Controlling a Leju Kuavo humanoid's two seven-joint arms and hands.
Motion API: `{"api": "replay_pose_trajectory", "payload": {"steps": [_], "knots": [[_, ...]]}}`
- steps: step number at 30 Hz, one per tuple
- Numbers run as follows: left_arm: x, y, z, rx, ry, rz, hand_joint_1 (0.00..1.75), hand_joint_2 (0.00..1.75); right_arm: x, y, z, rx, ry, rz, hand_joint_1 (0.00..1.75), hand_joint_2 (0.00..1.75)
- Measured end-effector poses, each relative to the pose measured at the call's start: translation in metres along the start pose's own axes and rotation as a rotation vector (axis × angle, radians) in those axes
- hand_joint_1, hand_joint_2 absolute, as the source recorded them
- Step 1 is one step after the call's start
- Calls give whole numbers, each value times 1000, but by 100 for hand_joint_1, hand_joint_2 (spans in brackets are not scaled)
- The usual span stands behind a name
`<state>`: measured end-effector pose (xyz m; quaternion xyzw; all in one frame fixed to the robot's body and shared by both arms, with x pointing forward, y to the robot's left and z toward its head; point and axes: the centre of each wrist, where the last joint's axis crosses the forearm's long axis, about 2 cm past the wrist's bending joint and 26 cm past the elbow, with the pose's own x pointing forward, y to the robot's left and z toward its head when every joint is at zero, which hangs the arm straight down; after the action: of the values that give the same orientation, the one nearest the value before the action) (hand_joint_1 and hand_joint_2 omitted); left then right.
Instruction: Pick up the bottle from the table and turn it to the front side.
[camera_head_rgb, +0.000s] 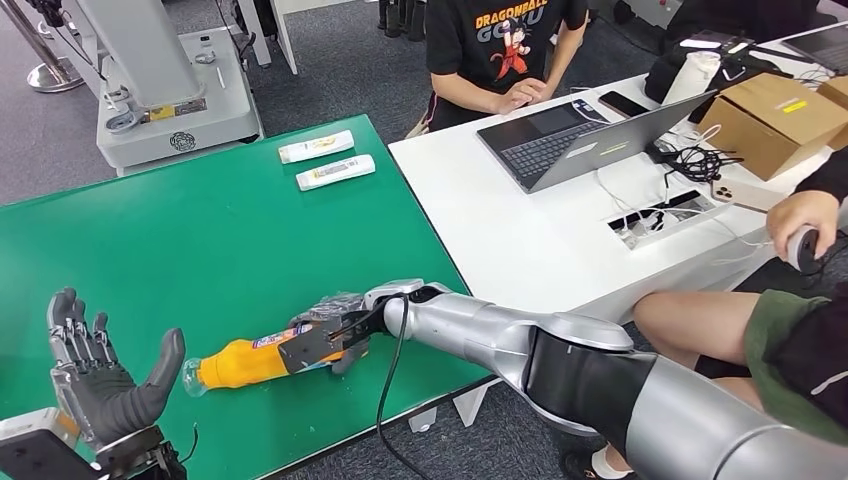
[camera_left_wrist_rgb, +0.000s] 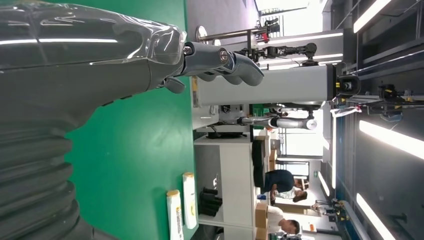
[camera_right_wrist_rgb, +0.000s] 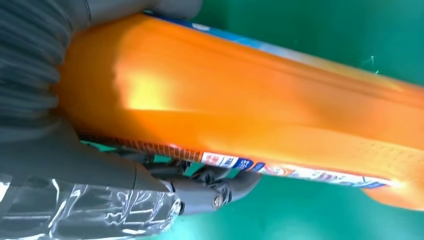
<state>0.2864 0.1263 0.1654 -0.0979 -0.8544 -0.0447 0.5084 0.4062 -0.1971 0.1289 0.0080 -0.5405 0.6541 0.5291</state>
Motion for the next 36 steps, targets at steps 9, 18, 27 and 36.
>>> {"api": "replay_pose_trajectory", "payload": {"steps": [9,18,27,36], "knots": [[-1,0,-1,-1,1,-1,0,175,-1,-5,4,-165,-22,-24,175,175],[-2,0,2,13,-3,-9,0,175,4,-23,15,-487,-88,12,175,175],[-7,2,14,61,-6,-50,0,175,4,-20,40,-848,-177,76,175,175],[-6,3,19,69,-2,-82,0,175,6,12,57,-998,-235,35,175,175]]}}
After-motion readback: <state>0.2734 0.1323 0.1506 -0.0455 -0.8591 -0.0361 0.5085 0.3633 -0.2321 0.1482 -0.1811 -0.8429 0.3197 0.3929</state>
